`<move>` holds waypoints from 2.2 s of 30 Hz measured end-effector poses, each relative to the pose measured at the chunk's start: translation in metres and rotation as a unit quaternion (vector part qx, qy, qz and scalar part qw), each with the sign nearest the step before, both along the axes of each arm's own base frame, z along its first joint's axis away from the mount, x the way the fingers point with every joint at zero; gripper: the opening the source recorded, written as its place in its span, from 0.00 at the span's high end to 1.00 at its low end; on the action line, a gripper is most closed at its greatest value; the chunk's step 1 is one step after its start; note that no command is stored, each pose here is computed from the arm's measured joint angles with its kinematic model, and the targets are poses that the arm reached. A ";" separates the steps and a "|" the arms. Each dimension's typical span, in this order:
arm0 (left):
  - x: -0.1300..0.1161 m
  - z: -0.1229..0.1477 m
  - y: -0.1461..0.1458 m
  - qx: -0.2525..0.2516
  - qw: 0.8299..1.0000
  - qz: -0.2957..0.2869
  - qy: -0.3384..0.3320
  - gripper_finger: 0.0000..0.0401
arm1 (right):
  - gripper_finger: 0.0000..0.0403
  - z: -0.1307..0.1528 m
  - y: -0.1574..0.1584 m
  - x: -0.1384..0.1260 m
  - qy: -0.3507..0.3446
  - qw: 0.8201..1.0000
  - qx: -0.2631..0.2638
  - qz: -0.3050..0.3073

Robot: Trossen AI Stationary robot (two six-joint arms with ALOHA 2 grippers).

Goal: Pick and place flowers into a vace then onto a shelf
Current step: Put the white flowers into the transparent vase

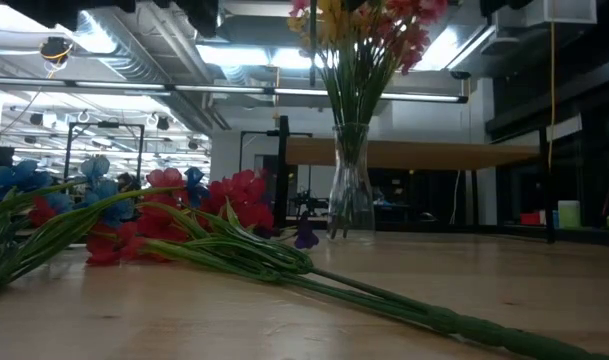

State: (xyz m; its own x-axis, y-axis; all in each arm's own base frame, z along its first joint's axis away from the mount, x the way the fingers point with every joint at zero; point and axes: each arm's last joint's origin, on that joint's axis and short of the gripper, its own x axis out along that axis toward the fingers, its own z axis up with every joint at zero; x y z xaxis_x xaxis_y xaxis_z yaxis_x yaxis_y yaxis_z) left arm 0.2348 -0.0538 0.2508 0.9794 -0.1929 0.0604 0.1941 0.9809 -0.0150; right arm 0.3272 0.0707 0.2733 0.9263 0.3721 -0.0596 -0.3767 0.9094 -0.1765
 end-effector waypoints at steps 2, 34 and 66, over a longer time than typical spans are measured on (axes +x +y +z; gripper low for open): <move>0.007 -0.005 -0.002 -0.001 1.000 0.000 -0.006 0.91 | 1.00 0.000 0.000 0.000 -0.001 1.000 -0.003 0.001; 0.029 -0.006 -0.026 -0.024 0.999 0.038 -0.031 0.50 | 1.00 0.004 0.000 0.000 -0.023 1.000 0.001 0.002; 0.057 0.010 -0.034 -0.036 0.998 0.049 0.013 0.50 | 1.00 0.006 -0.002 0.001 -0.030 1.000 0.004 -0.003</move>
State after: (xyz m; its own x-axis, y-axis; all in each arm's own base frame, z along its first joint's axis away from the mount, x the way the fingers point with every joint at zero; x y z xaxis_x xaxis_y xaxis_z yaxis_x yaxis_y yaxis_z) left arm 0.2920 -0.0874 0.2607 0.9947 -0.0930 0.0442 0.0967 0.9912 -0.0903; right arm 0.3279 0.0690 0.2788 0.9302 0.3670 -0.0009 -0.3604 0.9131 -0.1909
